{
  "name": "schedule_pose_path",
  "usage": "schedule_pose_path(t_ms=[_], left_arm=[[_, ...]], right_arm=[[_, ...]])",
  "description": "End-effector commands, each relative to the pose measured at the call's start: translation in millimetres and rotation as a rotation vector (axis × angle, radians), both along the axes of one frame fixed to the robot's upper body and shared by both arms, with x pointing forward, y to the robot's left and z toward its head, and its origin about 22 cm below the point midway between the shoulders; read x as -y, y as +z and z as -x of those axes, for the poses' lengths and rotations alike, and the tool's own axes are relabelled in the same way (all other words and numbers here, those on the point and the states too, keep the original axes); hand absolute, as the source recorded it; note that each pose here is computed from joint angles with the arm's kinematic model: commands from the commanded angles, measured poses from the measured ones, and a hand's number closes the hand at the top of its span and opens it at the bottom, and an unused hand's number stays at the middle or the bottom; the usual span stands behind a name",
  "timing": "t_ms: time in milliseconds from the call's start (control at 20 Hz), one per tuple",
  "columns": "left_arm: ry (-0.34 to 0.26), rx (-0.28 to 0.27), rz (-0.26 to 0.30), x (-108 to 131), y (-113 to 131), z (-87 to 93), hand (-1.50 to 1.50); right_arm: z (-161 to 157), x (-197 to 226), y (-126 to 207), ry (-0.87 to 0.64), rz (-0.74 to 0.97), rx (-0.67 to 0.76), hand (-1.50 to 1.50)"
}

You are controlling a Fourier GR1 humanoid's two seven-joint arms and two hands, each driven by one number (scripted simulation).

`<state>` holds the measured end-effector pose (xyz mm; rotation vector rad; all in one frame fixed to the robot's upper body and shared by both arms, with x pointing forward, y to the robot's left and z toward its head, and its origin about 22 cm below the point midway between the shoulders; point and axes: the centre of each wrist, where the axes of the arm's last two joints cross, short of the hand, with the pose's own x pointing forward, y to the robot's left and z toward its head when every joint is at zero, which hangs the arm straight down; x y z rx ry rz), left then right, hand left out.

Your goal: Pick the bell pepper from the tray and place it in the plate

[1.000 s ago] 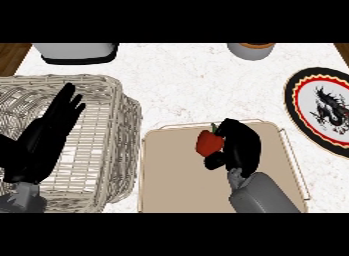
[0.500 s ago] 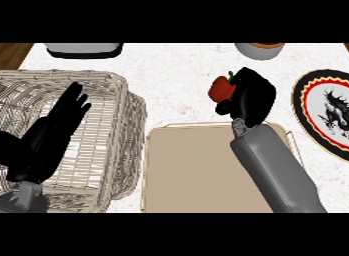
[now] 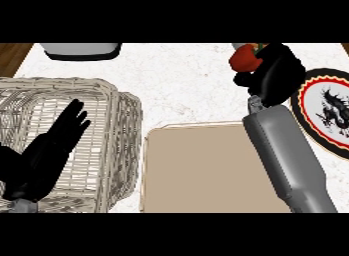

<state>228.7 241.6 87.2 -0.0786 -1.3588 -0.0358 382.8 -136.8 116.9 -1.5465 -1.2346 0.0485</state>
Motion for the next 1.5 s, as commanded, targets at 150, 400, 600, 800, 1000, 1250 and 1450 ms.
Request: schedule_pose_path(t_ms=[150, 400, 600, 800, 1000, 1250, 1450], left_arm=[[0.05, -0.168, -0.026, -3, -56, 16.2, 0.0], [0.069, -0.167, -0.057, -4, -62, 25.5, 0.0], [0.068, -0.152, -0.05, 5, -62, 23.7, 0.0], [0.069, -0.167, -0.043, -5, -68, 21.3, 0.0], [0.063, -0.162, -0.042, -1, -64, 24.3, 0.0], [0.055, -0.155, -0.04, 3, -71, 31.4, 0.0], [0.069, -0.155, -0.041, -11, -69, 36.1, 0.0]], right_arm=[[-4, 36, 1, -0.202, -0.185, 0.267, 1.5], [3, 87, -29, -0.307, -0.119, 0.277, 1.5], [13, 131, -49, -0.394, -0.052, 0.297, 1.5], [17, 166, -52, -0.438, -0.046, 0.308, 1.5], [22, 209, -48, -0.471, -0.026, 0.322, 1.5], [30, 234, -64, -0.497, -0.046, 0.316, 1.5], [33, 251, -82, -0.564, -0.222, 0.025, -1.5]])
